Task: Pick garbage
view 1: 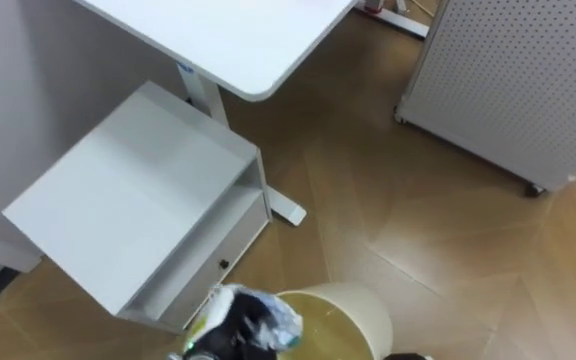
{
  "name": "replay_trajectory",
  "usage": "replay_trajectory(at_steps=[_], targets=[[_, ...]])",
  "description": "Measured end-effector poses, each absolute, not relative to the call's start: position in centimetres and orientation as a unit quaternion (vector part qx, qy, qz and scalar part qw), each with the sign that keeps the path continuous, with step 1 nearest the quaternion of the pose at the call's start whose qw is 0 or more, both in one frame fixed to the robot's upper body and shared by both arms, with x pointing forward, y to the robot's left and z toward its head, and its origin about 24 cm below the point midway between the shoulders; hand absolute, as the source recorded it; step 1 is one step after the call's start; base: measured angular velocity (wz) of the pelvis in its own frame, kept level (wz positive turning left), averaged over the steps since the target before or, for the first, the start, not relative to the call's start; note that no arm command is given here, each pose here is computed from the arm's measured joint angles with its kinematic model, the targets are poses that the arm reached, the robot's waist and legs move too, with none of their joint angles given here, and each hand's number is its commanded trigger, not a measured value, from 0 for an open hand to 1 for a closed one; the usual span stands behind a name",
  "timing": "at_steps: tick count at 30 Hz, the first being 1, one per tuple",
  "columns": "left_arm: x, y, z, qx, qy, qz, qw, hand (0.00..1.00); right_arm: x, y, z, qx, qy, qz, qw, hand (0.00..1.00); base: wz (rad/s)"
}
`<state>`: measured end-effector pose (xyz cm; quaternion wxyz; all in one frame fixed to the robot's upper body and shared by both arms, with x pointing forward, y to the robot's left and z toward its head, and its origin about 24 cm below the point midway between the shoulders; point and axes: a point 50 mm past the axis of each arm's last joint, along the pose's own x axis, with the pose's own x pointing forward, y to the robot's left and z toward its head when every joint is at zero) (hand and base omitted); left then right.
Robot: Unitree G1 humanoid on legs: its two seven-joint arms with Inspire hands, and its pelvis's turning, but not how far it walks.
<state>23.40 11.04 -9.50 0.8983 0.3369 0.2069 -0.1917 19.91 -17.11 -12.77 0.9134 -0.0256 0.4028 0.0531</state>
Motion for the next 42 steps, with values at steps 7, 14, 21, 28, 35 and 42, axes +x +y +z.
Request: replay_trajectory(at_steps=[7, 14, 21, 28, 35, 42], targets=[[20.4, 9.7, -11.3, 0.316, 0.251, -0.272, 0.874, 1.0, 19.1, -17.0, -13.2, -0.027, 0.414, 0.066, 0.908, 1.0, -0.06], [18.9, 9.9, -12.1, 0.311, 0.277, -0.308, 0.856, 0.0, 19.4, -16.9, -13.0, -0.031, 0.408, 0.07, 0.91, 1.0, -0.04], [18.5, 10.0, -12.4, 0.314, 0.284, -0.311, 0.851, 0.0, 19.6, -16.8, -12.9, -0.032, 0.403, 0.073, 0.912, 1.0, 0.0], [19.0, 10.3, -12.2, 0.325, 0.277, -0.309, 0.85, 0.0, 19.3, -16.8, -13.0, -0.03, 0.406, 0.079, 0.91, 1.0, 0.0], [19.7, 10.5, -11.7, 0.339, 0.261, -0.306, 0.85, 0.0, 19.2, -16.9, -13.1, -0.029, 0.411, 0.083, 0.907, 1.0, 0.0], [20.1, 10.7, -11.3, 0.345, 0.246, -0.303, 0.854, 0.0, 19.1, -17.0, -13.2, -0.041, 0.412, 0.091, 0.906, 1.0, 0.0]])
